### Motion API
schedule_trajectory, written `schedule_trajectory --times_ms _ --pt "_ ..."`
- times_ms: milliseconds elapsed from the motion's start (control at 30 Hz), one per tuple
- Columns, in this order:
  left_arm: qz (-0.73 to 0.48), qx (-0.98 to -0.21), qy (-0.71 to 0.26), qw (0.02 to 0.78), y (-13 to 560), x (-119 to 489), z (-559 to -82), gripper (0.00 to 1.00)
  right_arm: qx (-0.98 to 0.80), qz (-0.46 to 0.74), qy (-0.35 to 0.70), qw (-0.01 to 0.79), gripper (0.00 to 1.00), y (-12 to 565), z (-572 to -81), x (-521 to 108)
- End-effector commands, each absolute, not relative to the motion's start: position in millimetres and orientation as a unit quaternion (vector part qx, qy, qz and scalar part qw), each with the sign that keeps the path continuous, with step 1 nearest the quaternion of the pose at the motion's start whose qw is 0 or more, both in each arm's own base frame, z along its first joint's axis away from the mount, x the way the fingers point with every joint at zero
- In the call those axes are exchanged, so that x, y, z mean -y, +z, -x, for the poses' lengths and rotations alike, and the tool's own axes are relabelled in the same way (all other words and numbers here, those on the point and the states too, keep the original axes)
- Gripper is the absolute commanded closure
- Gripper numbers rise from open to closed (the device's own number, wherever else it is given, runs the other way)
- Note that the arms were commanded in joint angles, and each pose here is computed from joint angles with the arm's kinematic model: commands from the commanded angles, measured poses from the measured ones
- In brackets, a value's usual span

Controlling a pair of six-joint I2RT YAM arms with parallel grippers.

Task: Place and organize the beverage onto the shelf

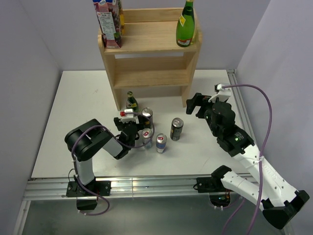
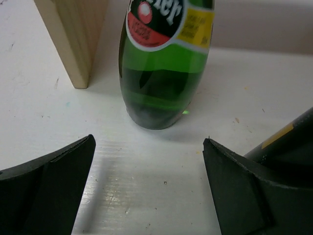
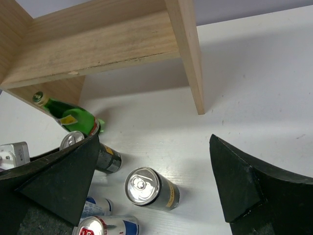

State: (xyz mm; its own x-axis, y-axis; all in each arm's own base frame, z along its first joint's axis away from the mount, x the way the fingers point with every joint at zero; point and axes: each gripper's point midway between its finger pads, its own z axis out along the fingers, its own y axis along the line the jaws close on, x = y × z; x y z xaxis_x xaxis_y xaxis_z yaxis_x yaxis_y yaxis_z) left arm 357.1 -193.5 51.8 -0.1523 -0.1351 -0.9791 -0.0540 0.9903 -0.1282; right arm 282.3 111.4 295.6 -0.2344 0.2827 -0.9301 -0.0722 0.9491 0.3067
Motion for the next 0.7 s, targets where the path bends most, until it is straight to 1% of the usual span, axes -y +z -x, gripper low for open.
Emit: schedule_trajectory --times_ms 0,133,267,467,500,667 --pt "0.047 -0.731 -0.063 0.678 73.9 209.3 -367.4 0.01 -0.758 -0.072 0.150 0.631 0.00 305.4 -283.0 -110.8" --pt "0.036 -0.720 -0.064 0.690 79.9 216.8 -375.6 0.01 -0.759 -0.072 0.149 0.630 0.00 301.2 -283.1 -110.5" --pt "0.033 -0.739 -0.064 0.670 70.5 220.6 -382.7 0.01 -0.762 -0.073 0.147 0.627 0.00 294.0 -284.0 -110.8" --pt "0.036 -0.735 -0.055 0.675 100.6 220.6 -388.8 0.01 -0.762 -0.072 0.142 0.628 0.00 291.6 -285.1 -109.8" --pt "0.045 -0.720 -0.066 0.689 116.1 220.9 -389.8 0.01 -0.762 -0.072 0.141 0.629 0.00 292.4 -285.2 -109.5" --pt "0.044 -0.714 -0.044 0.697 129.2 218.1 -399.9 0.01 -0.761 -0.072 0.139 0.629 0.00 291.8 -284.8 -108.6"
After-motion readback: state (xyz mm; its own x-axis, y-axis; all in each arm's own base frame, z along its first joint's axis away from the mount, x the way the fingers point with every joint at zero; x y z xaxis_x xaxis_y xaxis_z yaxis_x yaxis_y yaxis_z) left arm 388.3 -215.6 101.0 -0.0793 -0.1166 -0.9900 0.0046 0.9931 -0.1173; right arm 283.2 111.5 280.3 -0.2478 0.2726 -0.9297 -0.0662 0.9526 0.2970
